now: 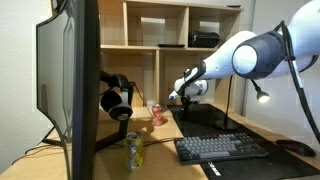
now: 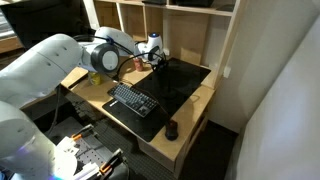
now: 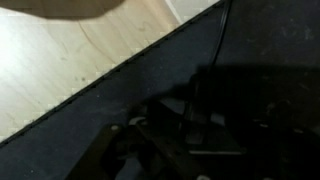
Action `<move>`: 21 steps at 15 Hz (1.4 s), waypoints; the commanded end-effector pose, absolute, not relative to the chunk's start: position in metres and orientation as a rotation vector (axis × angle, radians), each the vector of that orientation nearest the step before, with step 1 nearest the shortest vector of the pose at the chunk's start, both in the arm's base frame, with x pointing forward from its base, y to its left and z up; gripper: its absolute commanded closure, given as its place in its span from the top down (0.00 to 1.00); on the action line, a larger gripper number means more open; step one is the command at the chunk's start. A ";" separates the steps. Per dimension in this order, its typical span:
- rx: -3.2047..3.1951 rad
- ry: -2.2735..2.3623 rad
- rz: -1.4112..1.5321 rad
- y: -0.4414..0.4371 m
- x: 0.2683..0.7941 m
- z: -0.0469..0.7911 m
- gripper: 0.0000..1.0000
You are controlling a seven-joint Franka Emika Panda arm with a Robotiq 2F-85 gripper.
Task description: Turn off the desk lamp
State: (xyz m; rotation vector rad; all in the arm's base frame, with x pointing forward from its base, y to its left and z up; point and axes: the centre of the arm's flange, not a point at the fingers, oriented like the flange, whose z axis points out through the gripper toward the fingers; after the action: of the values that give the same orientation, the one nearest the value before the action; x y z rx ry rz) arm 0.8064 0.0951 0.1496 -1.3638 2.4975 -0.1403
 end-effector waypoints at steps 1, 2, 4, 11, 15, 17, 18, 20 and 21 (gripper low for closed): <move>-1.334 2.487 -0.125 0.093 0.820 0.133 1.00; -1.324 2.483 -0.121 0.093 0.822 0.131 1.00; -1.300 2.484 -0.106 0.092 0.825 0.130 1.00; -1.207 2.473 -0.034 0.092 0.830 0.139 1.00; -1.191 2.464 -0.016 0.095 0.831 0.138 0.75; -1.190 2.461 -0.029 0.093 0.831 0.139 0.67; -1.187 2.458 -0.032 0.092 0.832 0.140 0.60; -1.183 2.455 -0.037 0.090 0.833 0.142 0.46; -1.180 2.452 -0.040 0.088 0.833 0.143 0.38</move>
State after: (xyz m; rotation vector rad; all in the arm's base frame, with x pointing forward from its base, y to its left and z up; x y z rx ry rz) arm 0.8216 0.0868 0.1539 -1.2079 2.4650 -0.0616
